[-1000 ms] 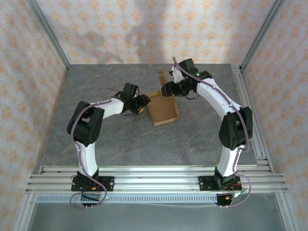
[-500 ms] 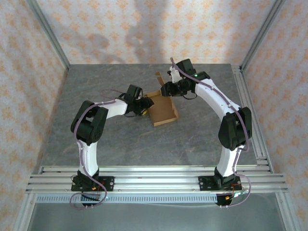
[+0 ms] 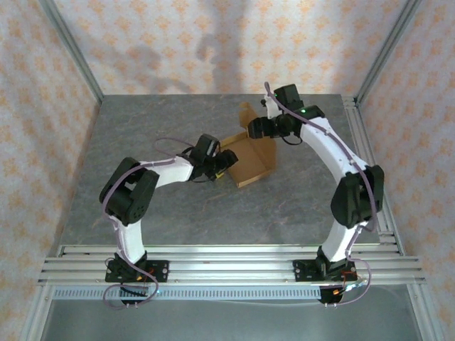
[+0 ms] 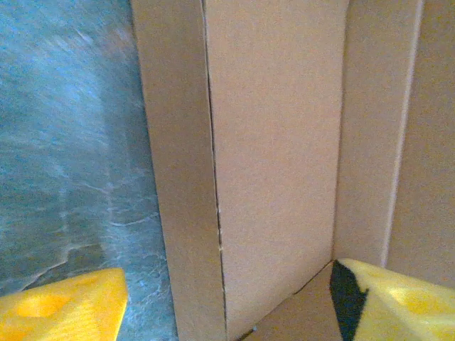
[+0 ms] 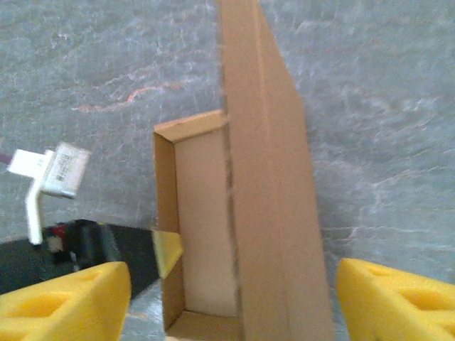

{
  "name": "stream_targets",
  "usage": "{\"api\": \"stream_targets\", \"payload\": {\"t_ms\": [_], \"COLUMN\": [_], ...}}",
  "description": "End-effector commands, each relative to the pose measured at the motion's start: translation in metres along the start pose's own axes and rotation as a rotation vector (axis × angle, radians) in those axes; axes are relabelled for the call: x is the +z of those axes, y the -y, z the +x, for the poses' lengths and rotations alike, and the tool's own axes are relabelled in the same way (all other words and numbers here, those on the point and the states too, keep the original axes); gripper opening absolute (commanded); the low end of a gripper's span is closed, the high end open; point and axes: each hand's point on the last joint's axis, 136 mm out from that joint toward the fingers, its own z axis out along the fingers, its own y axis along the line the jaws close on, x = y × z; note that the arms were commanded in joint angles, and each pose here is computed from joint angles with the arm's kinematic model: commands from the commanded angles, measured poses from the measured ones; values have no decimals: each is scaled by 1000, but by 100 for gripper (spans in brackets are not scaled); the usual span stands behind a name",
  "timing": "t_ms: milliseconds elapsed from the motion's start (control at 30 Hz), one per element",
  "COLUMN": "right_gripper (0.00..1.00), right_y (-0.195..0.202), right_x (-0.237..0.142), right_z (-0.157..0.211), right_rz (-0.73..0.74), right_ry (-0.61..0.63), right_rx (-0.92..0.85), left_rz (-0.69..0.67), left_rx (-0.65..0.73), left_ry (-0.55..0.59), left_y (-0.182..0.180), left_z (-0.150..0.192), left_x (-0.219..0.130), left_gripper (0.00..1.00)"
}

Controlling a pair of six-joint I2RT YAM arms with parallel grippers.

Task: Fold the paper box

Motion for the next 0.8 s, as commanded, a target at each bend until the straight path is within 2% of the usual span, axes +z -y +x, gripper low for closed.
{"api": "stream_targets", "payload": {"t_ms": [0, 100, 233, 267, 300, 367, 433, 500, 633, 767], "right_gripper": [82, 86, 87, 88, 88, 88, 88, 88, 89, 89], "right_y": [4, 8, 13, 13, 13, 13, 13, 14, 17, 17], "right_x": [-31, -43, -59, -63, -67, -73, -78, -83, -93, -98], "right_z": [-15, -11, -3, -1, 1, 7, 15, 22, 36, 45], "right_rz": [51, 76, 102, 105, 106, 105, 109, 119, 137, 139], "right_ry": [135, 180, 246, 262, 276, 288, 287, 284, 289, 292], "right_rx": [-22, -22, -26, -26, -25, -27, -30, -32, -37, -34], "left_rz": [-72, -85, -169, -181, -167, -122, -87, -83, -105, -154], "left_rx": [175, 457, 906, 974, 1046, 1160, 1245, 1298, 1362, 1388], "left_ry": [116, 68, -158, -197, -232, -278, -327, -367, -369, -369], "left_y": [0, 14, 14, 13, 14, 18, 22, 22, 18, 14], "left_z": [-48, -71, -72, -72, -72, -70, -68, -68, -78, -86], "left_x": [-32, -44, -36, -34, -31, -24, -16, -10, 7, 20], "left_gripper": [81, 82, 78, 77, 75, 61, 53, 51, 49, 40]}}
